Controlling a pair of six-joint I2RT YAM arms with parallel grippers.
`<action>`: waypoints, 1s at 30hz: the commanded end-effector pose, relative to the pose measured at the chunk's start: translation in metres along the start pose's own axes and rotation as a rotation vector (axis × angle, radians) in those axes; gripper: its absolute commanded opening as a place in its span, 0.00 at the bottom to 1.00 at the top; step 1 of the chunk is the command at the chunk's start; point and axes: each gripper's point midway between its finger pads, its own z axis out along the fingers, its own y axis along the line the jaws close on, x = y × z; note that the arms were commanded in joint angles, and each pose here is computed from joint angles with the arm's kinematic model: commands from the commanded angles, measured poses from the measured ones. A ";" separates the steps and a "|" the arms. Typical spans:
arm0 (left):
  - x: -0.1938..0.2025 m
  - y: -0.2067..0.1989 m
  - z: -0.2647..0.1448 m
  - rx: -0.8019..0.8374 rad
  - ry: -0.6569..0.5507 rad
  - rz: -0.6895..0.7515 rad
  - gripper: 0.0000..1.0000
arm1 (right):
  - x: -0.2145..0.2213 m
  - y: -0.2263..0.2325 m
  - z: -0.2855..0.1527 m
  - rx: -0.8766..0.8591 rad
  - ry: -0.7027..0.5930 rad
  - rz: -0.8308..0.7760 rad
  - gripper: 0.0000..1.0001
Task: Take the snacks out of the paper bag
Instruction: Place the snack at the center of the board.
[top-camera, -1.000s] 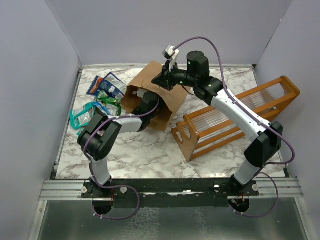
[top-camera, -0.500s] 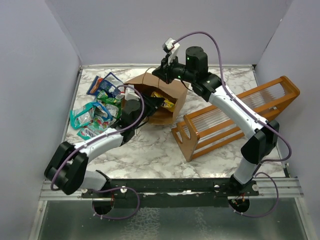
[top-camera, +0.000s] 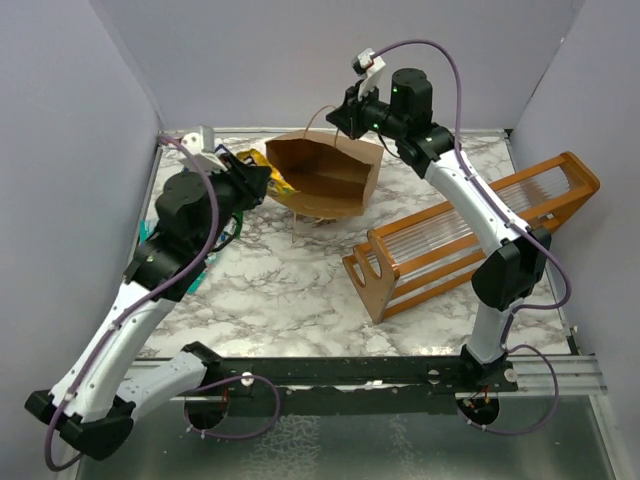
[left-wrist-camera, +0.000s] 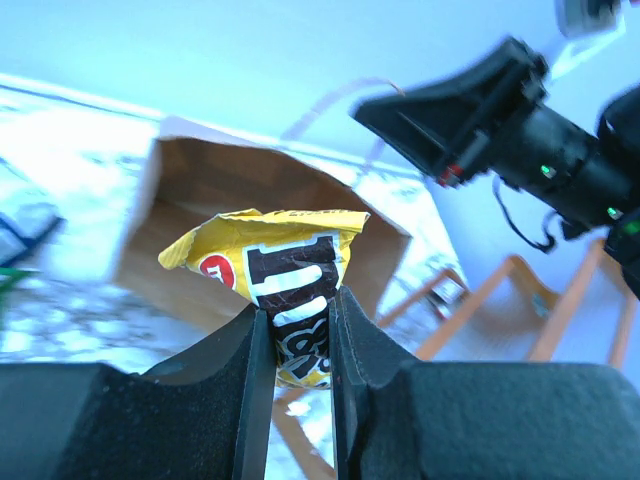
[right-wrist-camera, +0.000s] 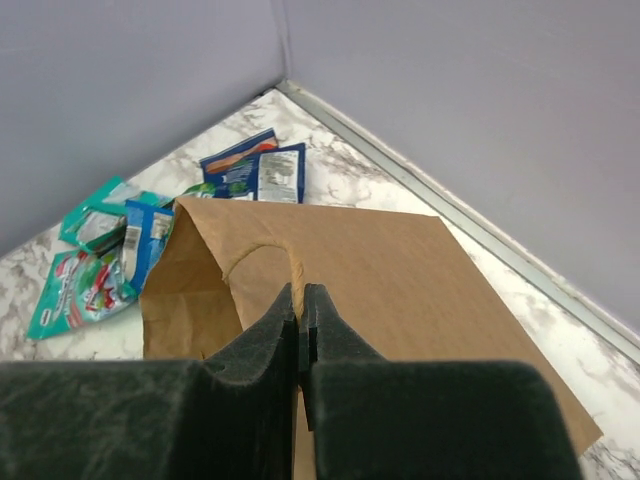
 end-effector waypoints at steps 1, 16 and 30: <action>-0.014 0.074 -0.035 -0.374 0.025 0.272 0.10 | -0.015 -0.009 -0.006 0.004 -0.015 0.010 0.02; 0.094 0.280 -0.026 -0.783 0.429 -0.070 0.01 | -0.044 -0.004 -0.035 -0.131 -0.061 0.031 0.02; 0.183 0.338 -0.049 -0.893 0.520 -0.327 0.25 | -0.092 0.075 -0.060 -0.450 -0.117 0.262 0.02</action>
